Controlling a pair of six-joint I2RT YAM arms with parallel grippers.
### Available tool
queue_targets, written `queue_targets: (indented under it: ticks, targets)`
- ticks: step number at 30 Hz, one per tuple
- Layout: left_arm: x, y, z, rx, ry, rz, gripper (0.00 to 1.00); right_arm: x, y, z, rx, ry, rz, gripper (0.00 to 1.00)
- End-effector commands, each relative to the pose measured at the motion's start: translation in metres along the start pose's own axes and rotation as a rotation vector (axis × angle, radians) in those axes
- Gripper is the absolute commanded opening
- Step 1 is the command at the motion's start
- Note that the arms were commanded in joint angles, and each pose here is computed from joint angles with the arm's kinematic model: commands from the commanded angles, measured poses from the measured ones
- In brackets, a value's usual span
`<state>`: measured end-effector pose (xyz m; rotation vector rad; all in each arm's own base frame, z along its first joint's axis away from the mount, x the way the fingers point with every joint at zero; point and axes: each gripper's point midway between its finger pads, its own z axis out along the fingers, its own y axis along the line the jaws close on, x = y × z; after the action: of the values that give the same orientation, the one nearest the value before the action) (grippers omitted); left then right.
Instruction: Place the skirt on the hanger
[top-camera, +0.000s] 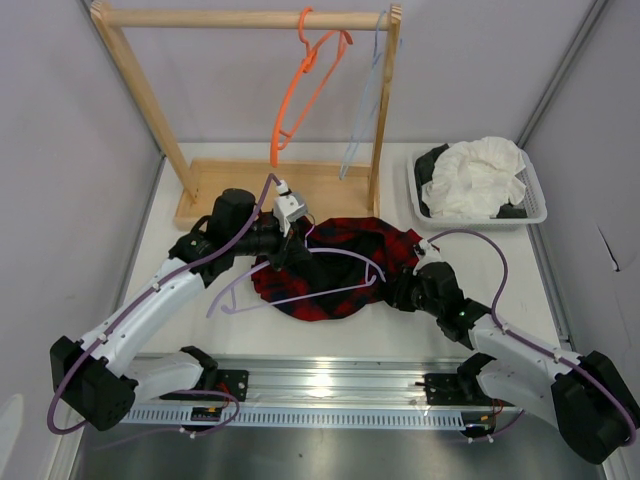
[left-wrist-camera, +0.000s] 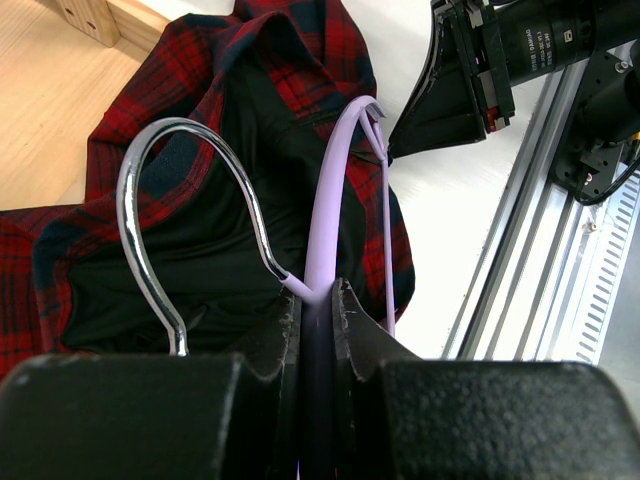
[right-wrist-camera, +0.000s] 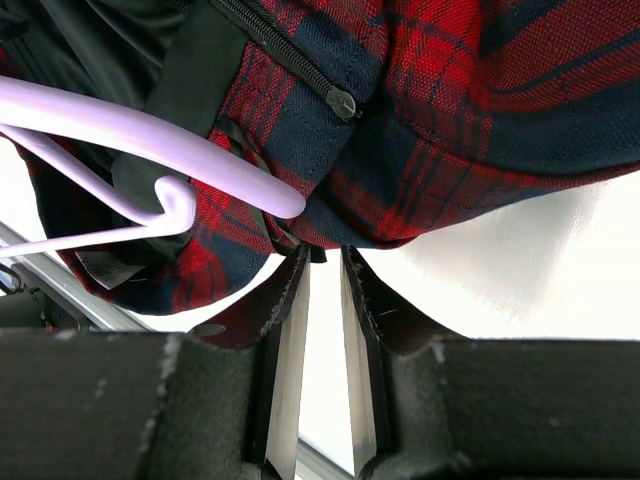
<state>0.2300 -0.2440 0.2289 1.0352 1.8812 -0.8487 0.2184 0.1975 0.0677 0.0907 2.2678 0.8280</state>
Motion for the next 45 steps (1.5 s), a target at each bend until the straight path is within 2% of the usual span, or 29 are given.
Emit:
queue_targets:
  ticks: [1,17,27,32,36,38,40,45]
  targets:
    - [-0.022,-0.002,-0.001,0.008,-0.061,0.056,0.0,-0.01,0.007,0.001,-0.029,-0.041,-0.012,0.24]
    - [-0.019,-0.001,0.001,0.009,-0.056,0.046,0.0,-0.012,0.016,0.003,-0.062,-0.038,-0.002,0.24]
    - [-0.017,0.0,0.002,0.007,-0.054,0.042,0.0,-0.012,0.021,0.004,-0.076,-0.039,0.006,0.2]
    - [-0.017,-0.001,0.002,0.01,-0.055,0.042,0.0,-0.012,0.023,0.003,-0.081,-0.036,0.004,0.29]
    - [-0.016,0.0,0.003,0.009,-0.052,0.041,0.0,-0.01,0.022,0.003,-0.074,-0.034,0.004,0.3]
    - [-0.017,0.0,0.003,0.007,-0.054,0.041,0.0,-0.01,0.022,0.003,-0.074,-0.034,0.005,0.27]
    - [-0.012,0.0,0.004,0.009,-0.045,0.035,0.0,-0.01,0.02,0.003,-0.068,-0.038,0.009,0.19]
    - [-0.014,0.0,0.004,0.008,-0.047,0.037,0.0,-0.015,0.021,0.001,-0.056,-0.055,0.007,0.09]
